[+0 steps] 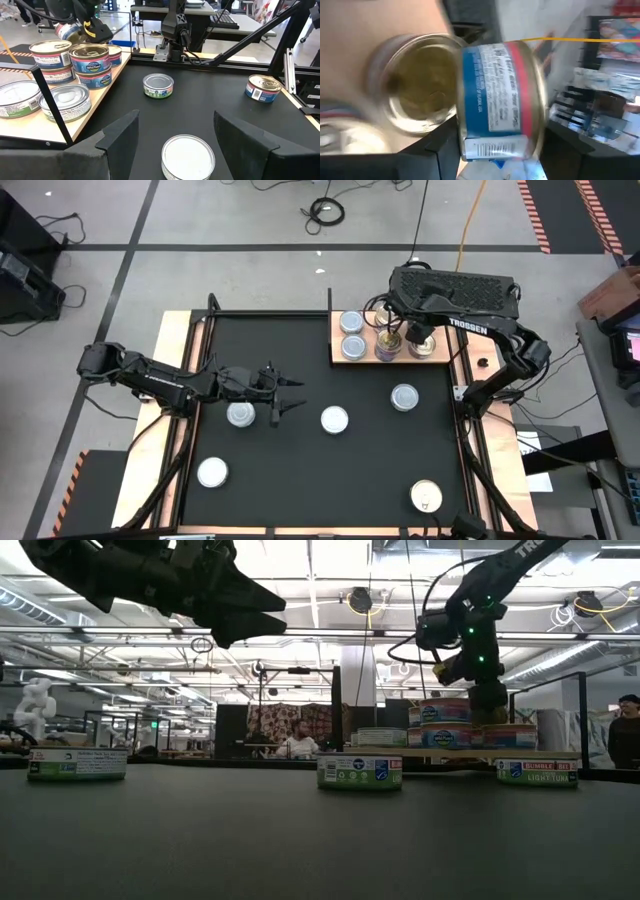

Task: Stack canned seafood by type on shelf
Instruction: Stack the blue pink tuna can on top of the other blue pink tuna can on the shelf

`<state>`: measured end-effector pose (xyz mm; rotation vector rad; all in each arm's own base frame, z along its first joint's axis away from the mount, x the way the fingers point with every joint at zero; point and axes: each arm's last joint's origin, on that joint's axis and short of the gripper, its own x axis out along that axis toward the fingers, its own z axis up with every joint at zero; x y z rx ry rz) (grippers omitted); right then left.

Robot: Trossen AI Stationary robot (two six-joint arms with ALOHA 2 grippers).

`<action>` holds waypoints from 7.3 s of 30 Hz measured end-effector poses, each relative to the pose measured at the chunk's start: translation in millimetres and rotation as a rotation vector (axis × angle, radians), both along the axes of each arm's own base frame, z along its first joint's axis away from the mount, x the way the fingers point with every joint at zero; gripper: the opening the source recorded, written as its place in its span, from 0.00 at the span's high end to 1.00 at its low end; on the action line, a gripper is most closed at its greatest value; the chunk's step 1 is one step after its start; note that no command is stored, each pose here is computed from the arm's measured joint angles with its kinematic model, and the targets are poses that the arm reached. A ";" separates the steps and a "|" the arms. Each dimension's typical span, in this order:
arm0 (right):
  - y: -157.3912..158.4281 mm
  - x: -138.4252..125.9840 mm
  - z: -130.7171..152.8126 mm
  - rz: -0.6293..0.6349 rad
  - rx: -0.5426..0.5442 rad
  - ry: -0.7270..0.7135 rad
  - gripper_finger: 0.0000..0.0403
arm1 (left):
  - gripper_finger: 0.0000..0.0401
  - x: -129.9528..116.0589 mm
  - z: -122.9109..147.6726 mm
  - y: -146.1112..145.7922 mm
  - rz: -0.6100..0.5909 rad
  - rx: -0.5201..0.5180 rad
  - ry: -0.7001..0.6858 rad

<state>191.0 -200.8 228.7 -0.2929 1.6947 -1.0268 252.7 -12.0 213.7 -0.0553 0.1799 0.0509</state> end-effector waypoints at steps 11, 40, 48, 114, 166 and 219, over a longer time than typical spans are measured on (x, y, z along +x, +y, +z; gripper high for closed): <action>5.3 -2.3 -4.4 -0.007 0.095 -0.025 0.31 | 0.37 0.0 0.0 0.0 0.000 0.000 0.000; 30.1 6.8 38.1 -0.023 0.229 -0.141 0.23 | 0.37 0.0 0.0 -0.1 -0.003 0.000 0.000; 61.2 12.1 55.4 0.027 0.414 -0.342 0.23 | 0.37 0.0 0.1 -0.1 -0.003 -0.001 -0.001; 428.7 35.0 3.0 -0.951 0.796 -0.713 0.23 | 0.37 22.6 -16.3 -33.8 -0.486 0.069 -0.157; 432.2 29.0 -46.4 -0.428 0.557 -0.595 0.37 | 0.37 102.6 -32.7 -59.4 -0.498 0.085 -0.008; 400.3 -23.3 -41.8 -0.530 0.113 -0.971 0.63 | 0.56 214.6 -100.0 -122.8 -0.574 0.112 0.246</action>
